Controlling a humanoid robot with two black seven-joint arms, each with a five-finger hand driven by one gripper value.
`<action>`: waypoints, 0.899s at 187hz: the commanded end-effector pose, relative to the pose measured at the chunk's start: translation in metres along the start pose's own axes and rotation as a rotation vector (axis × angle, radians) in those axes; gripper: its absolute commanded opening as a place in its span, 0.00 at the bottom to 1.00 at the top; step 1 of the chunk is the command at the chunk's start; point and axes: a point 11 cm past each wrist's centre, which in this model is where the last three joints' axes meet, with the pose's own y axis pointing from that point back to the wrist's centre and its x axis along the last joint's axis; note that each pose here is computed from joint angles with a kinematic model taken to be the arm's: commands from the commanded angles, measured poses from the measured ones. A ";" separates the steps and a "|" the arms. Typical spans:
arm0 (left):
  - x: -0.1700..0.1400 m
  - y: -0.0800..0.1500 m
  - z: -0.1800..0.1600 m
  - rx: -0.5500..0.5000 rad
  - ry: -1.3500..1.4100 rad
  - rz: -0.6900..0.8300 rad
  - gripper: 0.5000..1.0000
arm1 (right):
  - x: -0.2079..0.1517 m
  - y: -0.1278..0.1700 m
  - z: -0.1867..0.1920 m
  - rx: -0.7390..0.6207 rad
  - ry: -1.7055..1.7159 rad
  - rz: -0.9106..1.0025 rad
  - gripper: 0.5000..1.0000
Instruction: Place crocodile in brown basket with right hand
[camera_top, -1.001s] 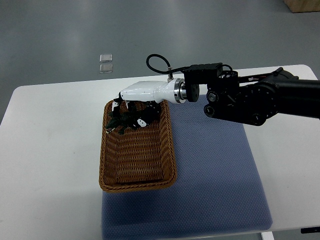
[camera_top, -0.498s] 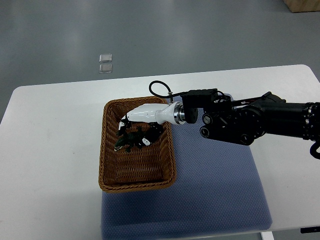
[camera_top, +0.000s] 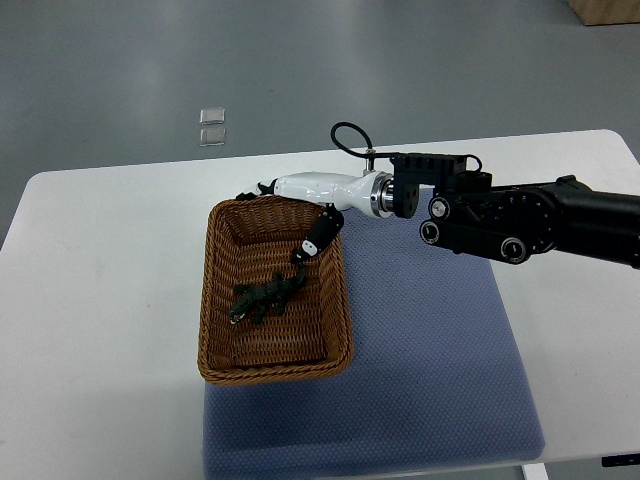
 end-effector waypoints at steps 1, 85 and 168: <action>0.000 0.000 0.000 0.001 0.001 0.001 1.00 | 0.029 0.018 0.017 -0.018 -0.237 0.146 0.85; 0.000 0.000 0.000 0.000 -0.001 0.000 1.00 | 0.026 0.080 0.115 -0.172 -1.261 0.431 0.85; 0.000 0.000 0.000 0.000 0.001 0.000 1.00 | 0.029 0.094 0.130 -0.140 -1.334 0.484 0.86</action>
